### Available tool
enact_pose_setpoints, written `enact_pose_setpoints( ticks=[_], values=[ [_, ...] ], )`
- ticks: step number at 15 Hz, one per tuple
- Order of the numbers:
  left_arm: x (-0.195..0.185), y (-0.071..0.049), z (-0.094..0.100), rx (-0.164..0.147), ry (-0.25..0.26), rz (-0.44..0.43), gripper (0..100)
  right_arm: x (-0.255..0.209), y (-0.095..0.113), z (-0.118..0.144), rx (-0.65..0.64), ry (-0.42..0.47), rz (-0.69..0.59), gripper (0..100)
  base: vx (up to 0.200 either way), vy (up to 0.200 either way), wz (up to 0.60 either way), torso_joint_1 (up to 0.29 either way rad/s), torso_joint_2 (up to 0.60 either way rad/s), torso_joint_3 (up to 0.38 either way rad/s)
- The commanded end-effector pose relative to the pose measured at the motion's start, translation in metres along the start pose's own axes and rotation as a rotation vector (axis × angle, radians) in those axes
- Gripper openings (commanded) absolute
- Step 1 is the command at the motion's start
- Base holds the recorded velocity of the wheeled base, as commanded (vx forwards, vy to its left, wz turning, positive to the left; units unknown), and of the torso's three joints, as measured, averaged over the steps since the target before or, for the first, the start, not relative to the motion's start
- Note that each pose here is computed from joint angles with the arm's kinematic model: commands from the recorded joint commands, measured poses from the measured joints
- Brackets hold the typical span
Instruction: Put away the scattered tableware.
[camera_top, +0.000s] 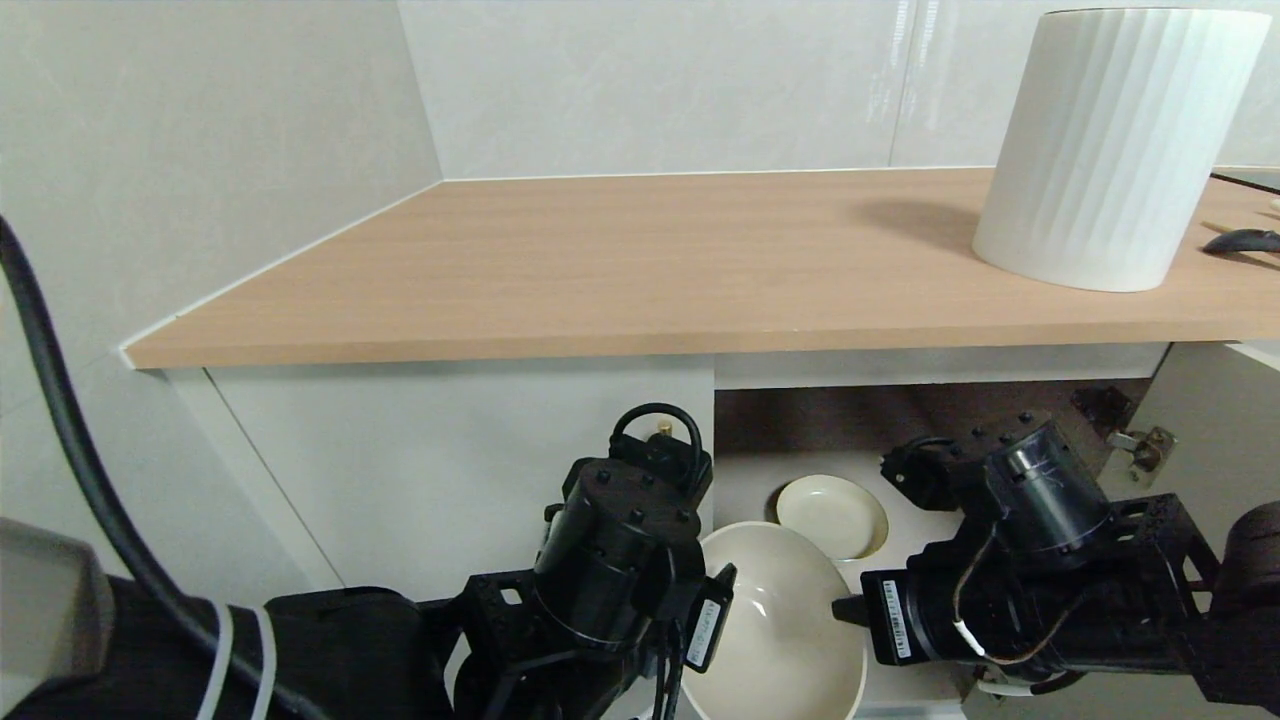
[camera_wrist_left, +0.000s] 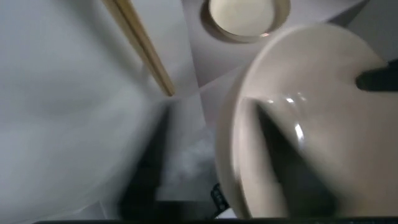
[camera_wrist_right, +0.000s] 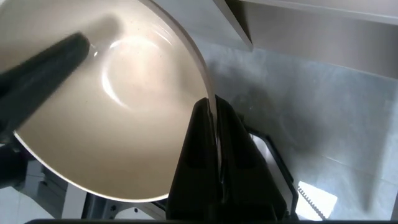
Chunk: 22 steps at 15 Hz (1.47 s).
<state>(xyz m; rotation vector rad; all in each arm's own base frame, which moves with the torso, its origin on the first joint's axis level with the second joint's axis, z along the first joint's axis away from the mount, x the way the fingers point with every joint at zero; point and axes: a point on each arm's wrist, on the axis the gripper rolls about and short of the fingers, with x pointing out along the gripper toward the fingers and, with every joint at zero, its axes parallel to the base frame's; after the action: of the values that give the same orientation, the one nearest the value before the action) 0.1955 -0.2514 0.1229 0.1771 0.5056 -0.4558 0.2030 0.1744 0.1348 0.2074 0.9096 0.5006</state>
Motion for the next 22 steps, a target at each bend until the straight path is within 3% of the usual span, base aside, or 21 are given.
enact_pose_setpoints(
  ticks=[1,5,8,11,19,22],
  values=[
    [-0.005,0.001,0.004,-0.009,-0.022,0.006,100,0.001,0.000,-0.001,0.000,0.005,-0.004,0,0.000,0.000,0.00,0.000,0.00,0.000],
    [-0.026,0.008,0.015,-0.033,-0.079,-0.003,100,0.013,-0.017,0.004,0.062,-0.015,-0.125,0,0.000,0.000,0.00,0.000,0.00,0.000],
    [-0.021,-0.001,0.004,-0.005,-0.044,-0.020,100,0.024,-0.037,0.014,0.116,-0.057,-0.172,0,0.000,0.000,0.00,0.000,0.00,0.000],
    [-0.021,-0.001,0.004,-0.005,-0.044,-0.020,100,0.038,-0.056,0.027,0.162,-0.106,-0.247,0,0.000,0.000,0.00,0.000,0.00,0.000],
    [-0.021,-0.001,0.004,-0.005,-0.044,-0.020,100,0.076,-0.122,0.062,0.300,-0.135,-0.393,0,0.000,0.000,0.00,0.000,0.00,0.000],
    [-0.021,-0.001,0.004,-0.005,-0.046,-0.020,100,0.088,-0.134,0.076,0.321,-0.160,-0.405,0,0.000,0.000,0.00,0.000,0.00,0.000]
  ],
)
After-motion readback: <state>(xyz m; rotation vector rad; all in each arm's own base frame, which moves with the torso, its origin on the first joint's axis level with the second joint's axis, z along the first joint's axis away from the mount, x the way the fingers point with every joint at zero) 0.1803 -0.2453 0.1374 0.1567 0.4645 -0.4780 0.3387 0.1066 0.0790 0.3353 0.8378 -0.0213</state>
